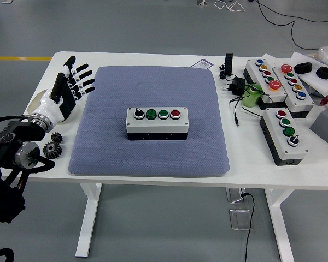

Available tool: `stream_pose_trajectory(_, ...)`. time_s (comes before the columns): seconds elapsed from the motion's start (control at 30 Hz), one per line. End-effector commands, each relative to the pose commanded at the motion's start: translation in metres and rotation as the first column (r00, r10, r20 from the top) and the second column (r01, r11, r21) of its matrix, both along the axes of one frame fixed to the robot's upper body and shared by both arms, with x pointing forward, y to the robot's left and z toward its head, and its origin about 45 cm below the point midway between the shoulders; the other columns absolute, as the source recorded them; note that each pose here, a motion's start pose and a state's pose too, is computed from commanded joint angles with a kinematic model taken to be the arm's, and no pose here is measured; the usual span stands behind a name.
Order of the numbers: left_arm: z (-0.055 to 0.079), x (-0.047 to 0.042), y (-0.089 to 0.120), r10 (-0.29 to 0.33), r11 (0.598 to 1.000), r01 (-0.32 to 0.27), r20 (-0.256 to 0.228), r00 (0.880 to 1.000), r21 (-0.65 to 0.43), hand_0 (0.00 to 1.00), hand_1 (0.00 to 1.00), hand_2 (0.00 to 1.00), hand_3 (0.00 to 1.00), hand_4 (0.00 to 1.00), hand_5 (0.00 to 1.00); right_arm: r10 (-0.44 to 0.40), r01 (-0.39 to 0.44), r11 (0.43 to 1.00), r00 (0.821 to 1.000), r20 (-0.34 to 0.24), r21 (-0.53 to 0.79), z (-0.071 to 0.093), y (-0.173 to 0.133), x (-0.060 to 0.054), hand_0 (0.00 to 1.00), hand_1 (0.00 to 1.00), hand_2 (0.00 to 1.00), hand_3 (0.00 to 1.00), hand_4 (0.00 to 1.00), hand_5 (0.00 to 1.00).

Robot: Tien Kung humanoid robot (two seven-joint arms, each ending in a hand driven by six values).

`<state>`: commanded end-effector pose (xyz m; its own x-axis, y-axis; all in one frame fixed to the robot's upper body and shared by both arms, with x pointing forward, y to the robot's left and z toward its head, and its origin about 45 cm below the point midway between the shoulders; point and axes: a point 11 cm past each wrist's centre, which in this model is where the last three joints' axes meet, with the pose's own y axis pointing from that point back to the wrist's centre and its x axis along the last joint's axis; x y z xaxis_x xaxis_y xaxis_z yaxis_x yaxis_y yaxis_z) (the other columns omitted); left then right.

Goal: Pick up the button,place it on the desk,press the button,press the button

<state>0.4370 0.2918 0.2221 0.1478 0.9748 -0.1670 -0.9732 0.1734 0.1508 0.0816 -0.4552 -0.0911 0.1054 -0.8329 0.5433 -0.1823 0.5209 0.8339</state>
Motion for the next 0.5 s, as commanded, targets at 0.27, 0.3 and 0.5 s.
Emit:
stream_pose_trajectory(0.27, -0.0017, -0.0038, 0.0038, 0.003, 1.000, -0.003, 0.002, 1.000, 0.009, 0.845, 0.874, 0.893, 0.869, 0.768, 0.998, -0.003, 0.003, 1.000, 1.000, -0.007, 0.000, -0.0003, -0.0005, -0.0026, 0.643, 0.528, 0.552, 0.633, 0.238, 0.244)
stream_pose_trajectory(0.3, -0.0017, -0.0039, 0.0040, 0.003, 1.000, -0.003, 0.002, 1.000, 0.009, 0.841, 0.873, 0.891, 0.868, 0.771, 0.998, -0.003, 0.003, 1.000, 1.000, -0.007, 0.000, -0.0003, -0.0007, -0.0027, 0.642, 0.527, 0.551, 0.633, 0.238, 0.244)
stream_pose_trajectory(0.5, 0.0014, -0.0036, 0.0023, -0.006, 1.000, 0.006, 0.012, 1.000, 0.009, 0.841, 0.872, 0.892, 0.868, 0.770, 0.998, -0.006, 0.006, 1.000, 1.000, -0.004, 0.001, -0.0002, -0.0004, -0.0017, 0.643, 0.526, 0.547, 0.633, 0.238, 0.245)
